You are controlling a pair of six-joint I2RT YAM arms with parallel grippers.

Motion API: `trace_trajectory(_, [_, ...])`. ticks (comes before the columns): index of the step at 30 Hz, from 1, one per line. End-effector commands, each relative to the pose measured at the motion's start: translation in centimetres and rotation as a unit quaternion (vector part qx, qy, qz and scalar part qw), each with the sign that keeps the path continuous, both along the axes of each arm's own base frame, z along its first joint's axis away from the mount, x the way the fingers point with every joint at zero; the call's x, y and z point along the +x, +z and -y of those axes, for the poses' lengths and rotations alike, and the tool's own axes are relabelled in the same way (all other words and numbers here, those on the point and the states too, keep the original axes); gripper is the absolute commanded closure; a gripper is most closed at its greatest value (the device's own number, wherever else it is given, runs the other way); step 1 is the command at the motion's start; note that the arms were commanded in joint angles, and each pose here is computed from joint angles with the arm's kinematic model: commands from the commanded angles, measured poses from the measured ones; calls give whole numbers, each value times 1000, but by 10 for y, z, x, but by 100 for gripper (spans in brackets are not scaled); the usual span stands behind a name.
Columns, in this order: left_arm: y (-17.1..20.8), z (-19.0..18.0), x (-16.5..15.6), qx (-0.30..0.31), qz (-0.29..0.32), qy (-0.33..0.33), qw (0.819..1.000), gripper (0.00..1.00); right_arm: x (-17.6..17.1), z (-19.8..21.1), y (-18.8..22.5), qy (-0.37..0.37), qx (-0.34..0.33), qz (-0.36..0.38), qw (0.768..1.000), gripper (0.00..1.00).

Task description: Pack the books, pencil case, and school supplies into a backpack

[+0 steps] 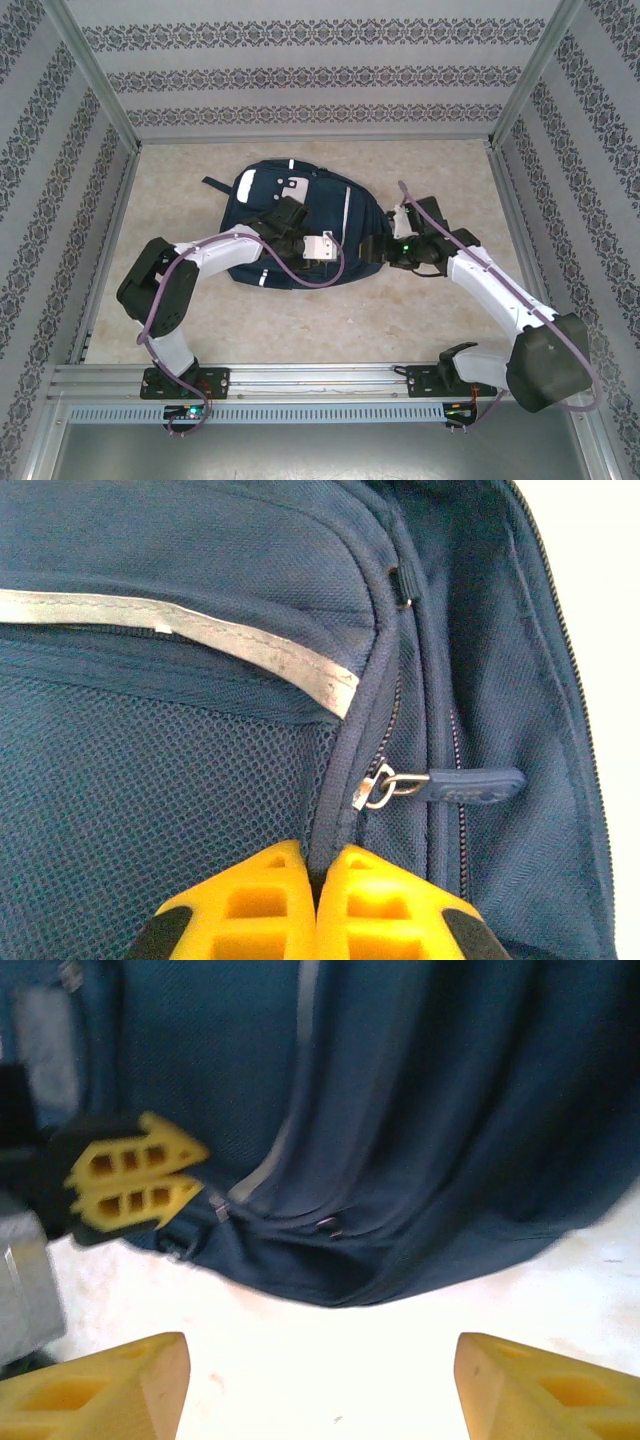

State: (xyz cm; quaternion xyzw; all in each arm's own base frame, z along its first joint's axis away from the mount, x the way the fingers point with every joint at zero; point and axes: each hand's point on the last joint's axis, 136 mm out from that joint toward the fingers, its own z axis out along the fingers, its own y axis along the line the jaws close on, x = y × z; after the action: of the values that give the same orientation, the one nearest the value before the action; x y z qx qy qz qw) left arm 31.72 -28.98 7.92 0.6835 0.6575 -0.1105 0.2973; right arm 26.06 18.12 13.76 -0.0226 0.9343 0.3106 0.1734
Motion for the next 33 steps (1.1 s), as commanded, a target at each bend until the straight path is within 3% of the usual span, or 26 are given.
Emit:
trace_trajectory(1, [35, 17, -9, -75, -27, 10, 997, 100, -12, -21, 5, 58, 18, 37, 997, 30])
trace_trajectory(5, [41, 20, -15, -90, -88, 21, 992, 100, -17, -35, -3, 105, 11, 71, 992, 36])
trace_trajectory(9, [45, 23, -16, -124, -135, 40, 982, 100, -15, -51, -20, 129, -10, 79, 988, 51])
trace_trajectory(18, [58, 26, -10, -202, -181, 67, 960, 100, 0, -76, -20, 106, -53, 160, 980, 52])
trace_trajectory(24, [66, 30, -8, -237, -173, 66, 954, 100, 14, -72, -43, 55, -119, 150, 980, 53])
trace_trajectory(33, [58, 16, -14, -215, -164, 68, 960, 100, 17, -47, -40, 14, -173, 149, 974, 99])
